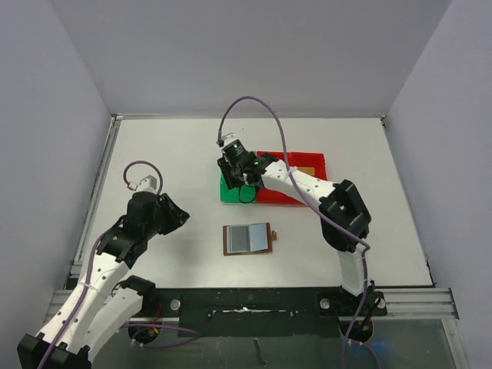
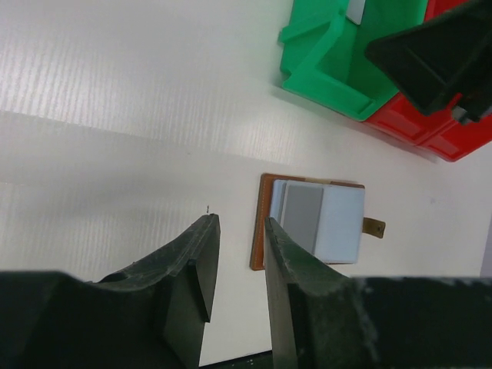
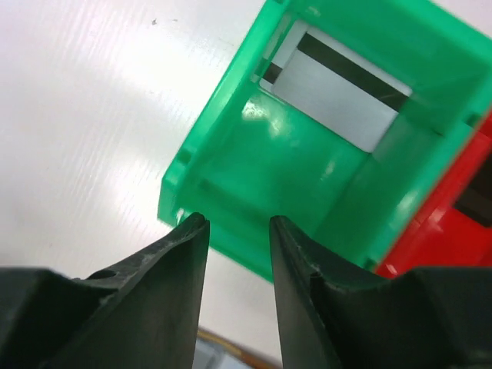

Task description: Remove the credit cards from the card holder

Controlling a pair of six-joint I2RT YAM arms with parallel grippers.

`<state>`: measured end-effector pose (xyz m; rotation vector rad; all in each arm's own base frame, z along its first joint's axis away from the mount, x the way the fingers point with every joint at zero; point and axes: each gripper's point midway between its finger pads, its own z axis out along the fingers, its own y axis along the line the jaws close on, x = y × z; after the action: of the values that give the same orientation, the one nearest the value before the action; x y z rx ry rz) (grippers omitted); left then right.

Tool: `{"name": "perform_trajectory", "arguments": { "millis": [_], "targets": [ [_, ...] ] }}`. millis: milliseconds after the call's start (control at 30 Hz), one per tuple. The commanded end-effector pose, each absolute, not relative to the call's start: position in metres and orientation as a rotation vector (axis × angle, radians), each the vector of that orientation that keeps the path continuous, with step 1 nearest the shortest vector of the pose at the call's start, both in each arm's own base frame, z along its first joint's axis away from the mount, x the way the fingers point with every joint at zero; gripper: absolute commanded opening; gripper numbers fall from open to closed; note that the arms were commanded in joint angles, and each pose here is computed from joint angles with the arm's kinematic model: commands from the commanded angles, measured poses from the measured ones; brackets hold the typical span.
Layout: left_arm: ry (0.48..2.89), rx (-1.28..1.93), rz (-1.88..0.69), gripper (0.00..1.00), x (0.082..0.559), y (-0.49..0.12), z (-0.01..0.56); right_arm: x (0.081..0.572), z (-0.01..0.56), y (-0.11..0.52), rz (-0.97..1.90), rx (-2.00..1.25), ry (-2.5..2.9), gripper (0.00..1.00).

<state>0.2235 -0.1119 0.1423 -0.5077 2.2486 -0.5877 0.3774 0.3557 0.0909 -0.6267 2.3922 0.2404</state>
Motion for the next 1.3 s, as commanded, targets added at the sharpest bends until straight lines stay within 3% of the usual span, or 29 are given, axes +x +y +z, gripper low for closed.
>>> {"name": "perform_trajectory", "arguments": {
  "millis": [0,233,433,700,1033,1267],
  "targets": [
    [2.170,-0.489,-0.731,0.29,0.242,-0.132,0.165,0.366,0.172,0.341,0.349,-0.429,2.225,0.41],
    [2.201,-0.506,-0.782,0.34,0.239,-0.140,0.151,0.279,0.139,0.334,0.417,-0.338,2.250,0.55],
    [2.199,-0.524,-0.794,0.38,0.237,-0.140,0.145,0.230,0.115,0.343,0.413,-0.240,2.296,0.57],
    [2.183,-0.529,-0.786,0.41,0.237,-0.137,0.149,0.224,0.082,0.340,0.240,-0.233,2.389,0.60],
    [2.198,-0.517,-0.773,0.41,0.236,-0.137,0.147,0.225,0.061,0.342,0.269,-0.238,2.459,0.49],
    [2.205,-0.515,-0.777,0.41,0.236,-0.138,0.146,0.221,0.039,0.341,0.278,-0.260,2.524,0.49]
  ]
}}
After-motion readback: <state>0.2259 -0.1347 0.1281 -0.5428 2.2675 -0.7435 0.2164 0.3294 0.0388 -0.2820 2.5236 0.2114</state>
